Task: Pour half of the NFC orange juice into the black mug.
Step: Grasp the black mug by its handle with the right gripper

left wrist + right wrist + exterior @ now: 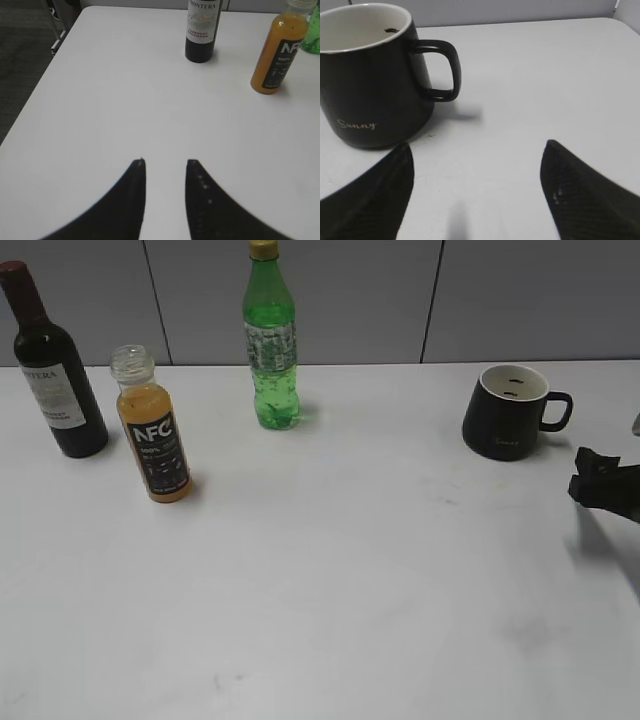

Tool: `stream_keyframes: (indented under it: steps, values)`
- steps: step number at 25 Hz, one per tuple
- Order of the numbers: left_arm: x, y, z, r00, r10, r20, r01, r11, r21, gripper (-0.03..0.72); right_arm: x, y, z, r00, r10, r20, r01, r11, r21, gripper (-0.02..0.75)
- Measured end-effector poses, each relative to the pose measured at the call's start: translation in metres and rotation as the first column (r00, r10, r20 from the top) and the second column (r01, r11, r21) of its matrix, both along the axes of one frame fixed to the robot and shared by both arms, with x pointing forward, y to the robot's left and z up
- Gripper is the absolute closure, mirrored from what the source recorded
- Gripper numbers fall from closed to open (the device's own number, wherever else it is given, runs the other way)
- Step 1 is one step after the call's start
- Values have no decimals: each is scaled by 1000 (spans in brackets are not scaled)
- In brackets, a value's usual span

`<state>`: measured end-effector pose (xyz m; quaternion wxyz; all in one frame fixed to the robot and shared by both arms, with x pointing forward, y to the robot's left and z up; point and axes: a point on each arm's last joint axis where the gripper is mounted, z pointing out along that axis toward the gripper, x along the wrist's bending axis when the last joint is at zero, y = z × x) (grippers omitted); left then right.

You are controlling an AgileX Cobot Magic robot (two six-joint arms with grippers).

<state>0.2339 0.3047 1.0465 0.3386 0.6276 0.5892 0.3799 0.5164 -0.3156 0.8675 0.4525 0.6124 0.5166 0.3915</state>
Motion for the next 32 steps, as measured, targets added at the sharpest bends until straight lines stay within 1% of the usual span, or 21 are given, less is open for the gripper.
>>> stream_keyframes:
  steps: [9,14,19,26,32]
  values:
    - [0,0,0,1000,0,0,0,1000,0,467,13,-1,2,999,-7,36,7,1000,-1,143]
    - [0,0,0,1000,0,0,0,1000,0,467,29,-1,-10,999,-6,34,6,1000,-1,143]
    - [0,0,0,1000,0,0,0,1000,0,467,47,-1,-16,998,0,57,0,1000,-2,143]
    - [0,0,0,1000,0,0,0,1000,0,467,67,-7,-23,996,17,86,-17,1000,-10,143]
    - [0,0,0,1000,0,0,0,1000,0,467,79,-5,-30,993,76,95,-74,997,-22,143]
